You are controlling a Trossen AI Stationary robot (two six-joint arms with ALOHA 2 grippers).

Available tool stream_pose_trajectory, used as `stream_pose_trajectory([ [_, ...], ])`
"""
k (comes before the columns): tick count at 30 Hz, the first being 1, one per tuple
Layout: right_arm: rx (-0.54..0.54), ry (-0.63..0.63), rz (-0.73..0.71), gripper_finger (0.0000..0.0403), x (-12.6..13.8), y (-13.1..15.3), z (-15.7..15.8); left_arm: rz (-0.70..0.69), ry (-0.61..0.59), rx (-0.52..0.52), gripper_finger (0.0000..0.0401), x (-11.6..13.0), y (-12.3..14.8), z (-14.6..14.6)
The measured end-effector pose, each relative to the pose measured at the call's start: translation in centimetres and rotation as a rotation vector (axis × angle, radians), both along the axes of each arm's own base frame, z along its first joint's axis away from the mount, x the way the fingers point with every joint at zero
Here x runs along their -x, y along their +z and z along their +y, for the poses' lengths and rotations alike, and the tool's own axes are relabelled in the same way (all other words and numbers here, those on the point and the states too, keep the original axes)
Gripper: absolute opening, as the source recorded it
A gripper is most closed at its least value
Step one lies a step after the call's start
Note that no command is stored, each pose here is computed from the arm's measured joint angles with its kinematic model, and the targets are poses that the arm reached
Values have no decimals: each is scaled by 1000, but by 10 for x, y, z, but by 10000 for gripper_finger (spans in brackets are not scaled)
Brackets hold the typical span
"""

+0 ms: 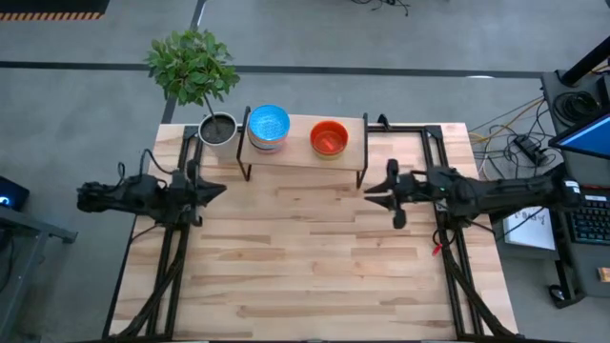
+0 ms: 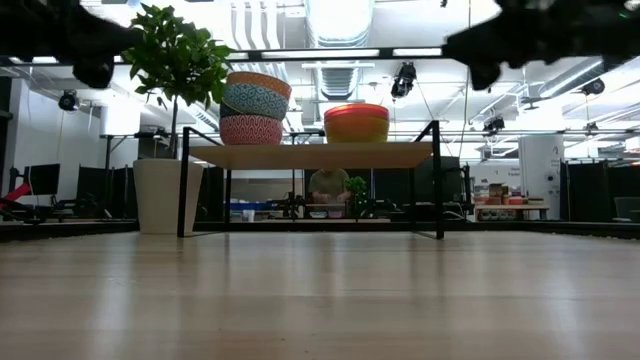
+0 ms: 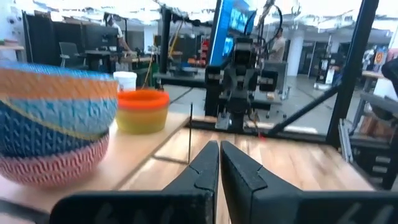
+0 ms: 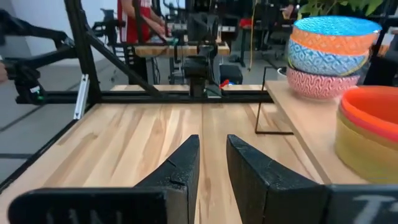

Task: Place and stack bowls onto a shelf
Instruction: Return to Home Position

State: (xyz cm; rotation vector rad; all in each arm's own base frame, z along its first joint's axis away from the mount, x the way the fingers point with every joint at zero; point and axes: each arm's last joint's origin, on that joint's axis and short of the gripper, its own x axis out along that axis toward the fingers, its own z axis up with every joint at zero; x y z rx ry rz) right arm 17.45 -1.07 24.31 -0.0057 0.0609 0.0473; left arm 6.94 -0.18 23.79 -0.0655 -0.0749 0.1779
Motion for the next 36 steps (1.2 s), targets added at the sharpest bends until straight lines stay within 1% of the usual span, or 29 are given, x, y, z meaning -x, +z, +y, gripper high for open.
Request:
stream_pose_trajectory([
  [6,-11,-24,-73,68,35,-22,2,66,-1,3,0,-12,-29,-2],
  [8,-11,-26,-132,68,49,-25,3,64,-1,5,0,-14,-36,-2],
  [11,-7,-24,-205,68,66,-30,5,42,-2,23,0,-15,-36,-3],
  [14,10,-21,-218,68,74,-38,6,-12,-15,41,0,-15,-32,-3],
  [15,24,-14,-222,68,76,-40,6,-38,-45,43,0,-16,-30,-4],
  [16,37,-4,-225,68,79,-42,7,-68,-102,42,0,-17,-30,-6],
  [19,83,37,-230,68,83,-46,9,-190,-350,-10,0,-19,-33,-13],
  [20,99,52,-190,68,82,-53,9,-233,-409,-23,0,-19,-35,-15],
  [21,108,71,-162,68,81,-57,10,-273,-441,-31,0,-20,-37,-16],
  [23,150,110,-186,68,80,-56,11,-285,-441,-36,0,-20,-38,-16],
  [24,159,124,-179,68,80,-59,12,-283,-427,-33,0,-20,-37,-16],
  [26,177,140,-159,68,78,-68,12,-277,-377,-33,0,-21,-37,-15],
  [31,225,193,-137,68,77,-72,14,-221,-234,-45,0,-24,-41,-11],
  [33,227,206,-140,68,77,-72,14,-179,-217,-38,0,-25,-45,-11],
  [36,197,201,-133,68,77,-72,14,-145,-218,-39,0,-27,-48,-11],
])
